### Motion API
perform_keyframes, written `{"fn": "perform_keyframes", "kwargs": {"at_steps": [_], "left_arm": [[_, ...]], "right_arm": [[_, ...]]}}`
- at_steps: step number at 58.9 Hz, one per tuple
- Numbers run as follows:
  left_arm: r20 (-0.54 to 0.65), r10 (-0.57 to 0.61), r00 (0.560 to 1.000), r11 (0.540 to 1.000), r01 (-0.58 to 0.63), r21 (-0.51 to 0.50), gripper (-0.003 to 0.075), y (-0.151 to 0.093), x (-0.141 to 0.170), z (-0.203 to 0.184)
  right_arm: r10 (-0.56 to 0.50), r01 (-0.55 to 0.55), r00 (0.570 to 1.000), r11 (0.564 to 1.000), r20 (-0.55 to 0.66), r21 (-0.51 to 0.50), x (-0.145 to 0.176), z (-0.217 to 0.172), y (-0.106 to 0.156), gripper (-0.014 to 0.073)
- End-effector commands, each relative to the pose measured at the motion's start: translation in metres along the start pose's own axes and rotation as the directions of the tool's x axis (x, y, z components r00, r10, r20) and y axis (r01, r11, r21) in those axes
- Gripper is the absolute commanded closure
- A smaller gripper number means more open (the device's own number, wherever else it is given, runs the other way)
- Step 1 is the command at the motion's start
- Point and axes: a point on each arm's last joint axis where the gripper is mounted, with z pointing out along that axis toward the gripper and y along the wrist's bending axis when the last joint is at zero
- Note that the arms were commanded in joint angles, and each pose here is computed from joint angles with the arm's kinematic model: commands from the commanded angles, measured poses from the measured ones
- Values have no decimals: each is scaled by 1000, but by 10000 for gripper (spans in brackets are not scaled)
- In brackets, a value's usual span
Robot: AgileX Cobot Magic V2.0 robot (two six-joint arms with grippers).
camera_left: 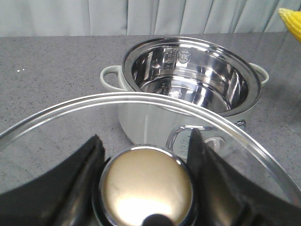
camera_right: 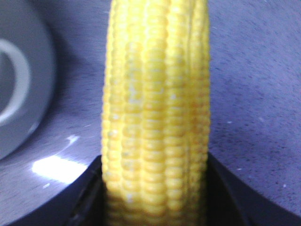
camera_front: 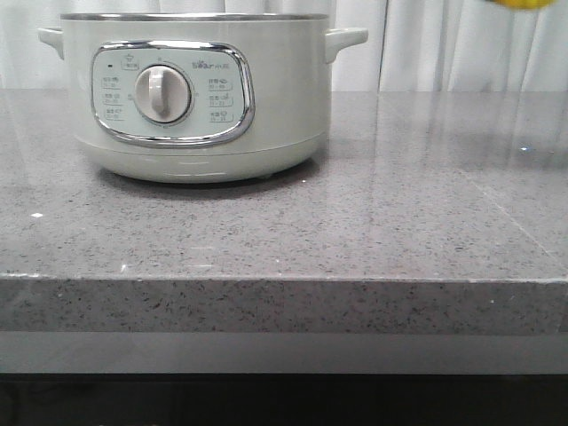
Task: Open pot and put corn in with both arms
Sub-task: 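Carry the corn cob with the right gripper over the open pot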
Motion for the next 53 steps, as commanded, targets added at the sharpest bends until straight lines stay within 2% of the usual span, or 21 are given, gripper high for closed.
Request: {"fn": "perform_keyframes", "kwargs": {"at_steps": [1,9,21,43,53], "left_arm": [[180,0,984,999,-6,34,438,-3,-23,-9],[180,0,984,999,-6,34,438,-3,-23,-9],[180,0,984,999,-6,34,438,-3,-23,-9],[180,0,984,999,-6,34,438,-3,-23,-9],[180,0,984,999,-6,34,438,-3,-23,-9]], "right_arm": [[-57,61,993,997,107,-39,-5,-48,23,316],[-103,118,986,986,129,-116,-7,-63,50,316],[-168,219,956,954,240,-207,-16,-73,95,316],[-176,289,908,921,381,-263,-41,-36,144,316],[-171,294,898,919,405,-264,-48,-6,155,316]]}}
